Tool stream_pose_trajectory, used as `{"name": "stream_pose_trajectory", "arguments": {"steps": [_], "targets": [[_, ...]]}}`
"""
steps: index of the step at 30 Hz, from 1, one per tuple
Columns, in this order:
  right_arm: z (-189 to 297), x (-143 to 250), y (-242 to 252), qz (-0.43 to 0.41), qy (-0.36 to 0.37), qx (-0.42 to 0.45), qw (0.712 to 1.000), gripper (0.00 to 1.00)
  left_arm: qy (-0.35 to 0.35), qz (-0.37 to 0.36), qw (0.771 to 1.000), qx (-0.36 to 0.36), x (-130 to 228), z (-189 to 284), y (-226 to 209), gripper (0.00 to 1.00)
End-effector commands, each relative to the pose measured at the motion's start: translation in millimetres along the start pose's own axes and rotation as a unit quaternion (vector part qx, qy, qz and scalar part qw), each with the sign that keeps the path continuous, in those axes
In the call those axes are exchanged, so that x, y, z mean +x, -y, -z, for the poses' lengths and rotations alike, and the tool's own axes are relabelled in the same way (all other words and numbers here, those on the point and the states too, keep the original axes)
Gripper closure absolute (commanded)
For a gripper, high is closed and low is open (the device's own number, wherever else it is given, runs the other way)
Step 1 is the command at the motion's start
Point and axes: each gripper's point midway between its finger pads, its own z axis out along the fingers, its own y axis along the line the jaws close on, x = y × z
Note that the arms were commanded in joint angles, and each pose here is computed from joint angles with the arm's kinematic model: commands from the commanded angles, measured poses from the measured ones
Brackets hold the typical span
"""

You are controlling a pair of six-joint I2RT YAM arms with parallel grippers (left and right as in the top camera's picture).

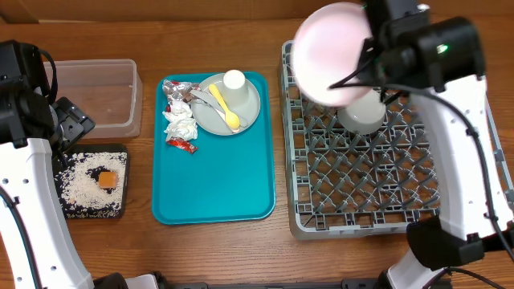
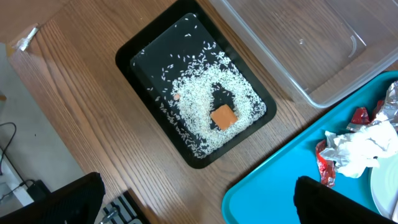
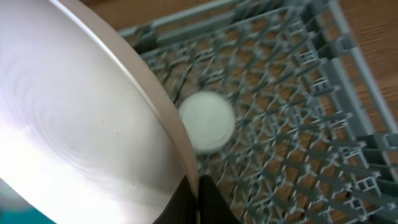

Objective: Sort waste into correct bins and load items into the dishwasher rack
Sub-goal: 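Lift the pink plate with the right gripper into the dish rack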

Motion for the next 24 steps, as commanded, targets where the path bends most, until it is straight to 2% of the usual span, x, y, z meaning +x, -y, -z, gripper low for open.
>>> {"name": "stream_pose_trajectory", "arguments": {"steps": [1, 6, 11, 18, 24], "targets": [[-5.5, -20.0, 22.7, -0.028, 0.042, 0.056, 0.997, 0.96, 0.011, 0.011, 1.0, -0.005, -4.7, 2.5, -3.7, 0.0], [-19.0, -33.0, 21.6, -0.034, 0.068, 0.077, 0.994, 0.96, 0.011, 0.011, 1.0, -0.005, -4.7, 2.5, -3.7, 0.0], [-51.1, -32.6, 9.3, -0.029, 0.061, 0.085, 0.994, 0.96, 0.011, 0.011, 1.0, -0.005, -4.7, 2.5, -3.7, 0.0], [-96.8, -29.8, 16.4, -0.012, 0.06, 0.173, 0.983, 0.96, 0.011, 0.011, 1.0, -0.005, -4.7, 2.5, -3.7, 0.0], [-122.3, -20.9, 14.4, 0.003, 0.038, 0.201, 0.979, 0.96, 0.011, 0.011, 1.0, -0.005, -4.7, 2.5, -3.7, 0.0]]}}
